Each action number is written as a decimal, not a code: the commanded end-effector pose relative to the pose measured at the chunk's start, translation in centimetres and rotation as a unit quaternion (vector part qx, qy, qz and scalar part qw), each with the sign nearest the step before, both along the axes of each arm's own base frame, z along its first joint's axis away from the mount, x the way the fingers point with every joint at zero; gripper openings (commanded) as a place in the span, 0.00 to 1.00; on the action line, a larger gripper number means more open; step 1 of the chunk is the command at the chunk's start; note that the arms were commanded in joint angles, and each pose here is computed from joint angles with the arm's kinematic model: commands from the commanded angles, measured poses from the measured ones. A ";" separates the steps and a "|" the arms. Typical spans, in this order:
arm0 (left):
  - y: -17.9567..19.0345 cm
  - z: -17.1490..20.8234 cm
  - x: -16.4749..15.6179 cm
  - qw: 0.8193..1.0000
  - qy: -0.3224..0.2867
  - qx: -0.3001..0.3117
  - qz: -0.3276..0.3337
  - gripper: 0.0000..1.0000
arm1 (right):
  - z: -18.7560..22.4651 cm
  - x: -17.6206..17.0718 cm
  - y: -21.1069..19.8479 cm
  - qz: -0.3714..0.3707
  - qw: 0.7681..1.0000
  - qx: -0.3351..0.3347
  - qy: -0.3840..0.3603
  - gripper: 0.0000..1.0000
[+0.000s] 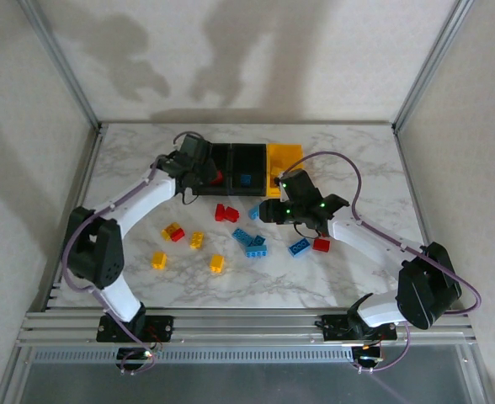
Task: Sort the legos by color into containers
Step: Pick up the lego from the middle-left of the table, then place the lego in the container, then pick up the lego from the bottom-center of the table.
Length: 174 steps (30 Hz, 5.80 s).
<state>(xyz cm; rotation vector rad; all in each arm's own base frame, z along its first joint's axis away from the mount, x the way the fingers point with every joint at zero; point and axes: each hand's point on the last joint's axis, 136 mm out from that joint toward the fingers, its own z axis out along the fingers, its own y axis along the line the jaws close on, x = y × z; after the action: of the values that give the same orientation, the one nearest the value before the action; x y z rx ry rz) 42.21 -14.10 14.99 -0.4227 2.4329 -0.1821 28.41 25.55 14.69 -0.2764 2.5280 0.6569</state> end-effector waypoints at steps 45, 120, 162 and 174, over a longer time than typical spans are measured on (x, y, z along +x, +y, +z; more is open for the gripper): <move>6.2 -11.1 -12.1 0.978 0.084 0.062 0.182 0.77 | -0.8 -0.8 2.8 0.037 0.999 0.016 -0.006 0.49; -0.9 -3.5 10.1 0.993 0.029 0.063 0.096 0.41 | 1.3 -0.8 1.7 0.000 0.999 0.025 -0.032 0.49; -6.6 1.4 1.1 0.998 -0.004 -0.049 -0.042 0.60 | 1.7 -0.7 0.2 -0.012 0.999 -0.006 -0.044 0.50; -6.6 -1.0 -7.6 0.994 0.008 -0.074 -0.074 0.59 | 0.2 -0.4 0.3 -0.020 1.000 -0.015 -0.018 0.54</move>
<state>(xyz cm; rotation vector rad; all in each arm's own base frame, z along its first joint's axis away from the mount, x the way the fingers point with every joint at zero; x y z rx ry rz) 35.41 -19.94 13.35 -0.3081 2.5081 -0.3480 27.70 26.07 15.34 -0.2651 2.4851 0.6222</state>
